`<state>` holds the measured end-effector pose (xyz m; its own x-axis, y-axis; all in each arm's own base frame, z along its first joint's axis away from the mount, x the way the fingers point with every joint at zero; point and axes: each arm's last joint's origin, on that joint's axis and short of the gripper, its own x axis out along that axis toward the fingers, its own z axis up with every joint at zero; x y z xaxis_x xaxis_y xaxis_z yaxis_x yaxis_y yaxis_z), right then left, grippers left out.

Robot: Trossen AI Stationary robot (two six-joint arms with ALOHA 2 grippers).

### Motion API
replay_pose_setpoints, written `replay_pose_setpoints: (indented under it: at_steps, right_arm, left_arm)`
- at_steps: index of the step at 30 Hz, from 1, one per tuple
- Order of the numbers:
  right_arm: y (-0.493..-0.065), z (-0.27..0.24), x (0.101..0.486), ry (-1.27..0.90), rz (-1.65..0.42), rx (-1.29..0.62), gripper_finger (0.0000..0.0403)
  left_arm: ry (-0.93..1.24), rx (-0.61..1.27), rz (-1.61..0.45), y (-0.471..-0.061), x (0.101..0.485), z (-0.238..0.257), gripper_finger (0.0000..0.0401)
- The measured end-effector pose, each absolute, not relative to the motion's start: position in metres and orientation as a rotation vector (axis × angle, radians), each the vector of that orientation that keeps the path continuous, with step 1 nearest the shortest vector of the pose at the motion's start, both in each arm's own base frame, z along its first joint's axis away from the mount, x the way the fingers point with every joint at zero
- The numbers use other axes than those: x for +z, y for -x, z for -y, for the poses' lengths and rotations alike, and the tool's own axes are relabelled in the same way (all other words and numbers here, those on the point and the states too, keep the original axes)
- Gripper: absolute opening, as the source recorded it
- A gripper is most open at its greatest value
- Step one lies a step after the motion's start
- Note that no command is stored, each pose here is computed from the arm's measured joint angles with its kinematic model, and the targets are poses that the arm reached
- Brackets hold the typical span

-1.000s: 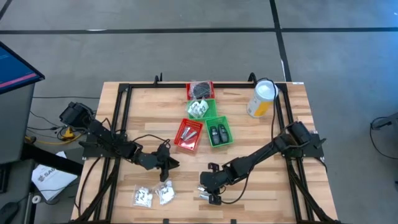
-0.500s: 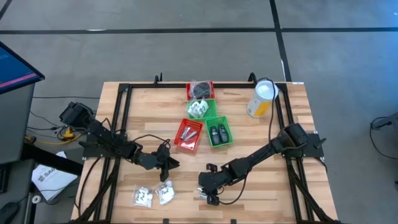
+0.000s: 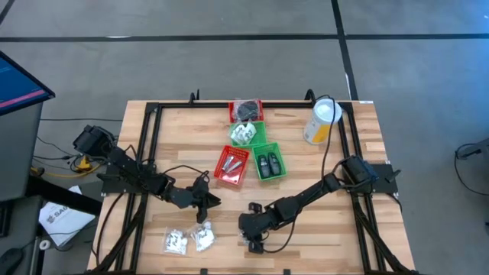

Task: Pick & Place Travel size toiletries
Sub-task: Put the silver nail cutter into the bottom red bin

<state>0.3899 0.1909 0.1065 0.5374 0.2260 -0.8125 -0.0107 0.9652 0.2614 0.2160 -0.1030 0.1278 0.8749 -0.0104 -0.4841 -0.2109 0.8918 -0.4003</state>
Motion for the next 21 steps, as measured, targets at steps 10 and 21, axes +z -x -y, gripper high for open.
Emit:
replay_pose_setpoints:
  at_steps: [10, 21]
  right_arm:
    - [-0.3861, -0.1896, 0.1029, -0.199, -1.023, 0.093, 0.0084]
    - [-0.3835, -0.1887, 0.1073, -0.183, -1.035, 0.093, 0.0039]
  left_arm:
    - [0.462, 0.109, -0.498, -0.216, 0.1279, 0.103, 0.0058]
    - [0.462, 0.108, -0.498, -0.216, 0.1279, 0.103, 0.0058]
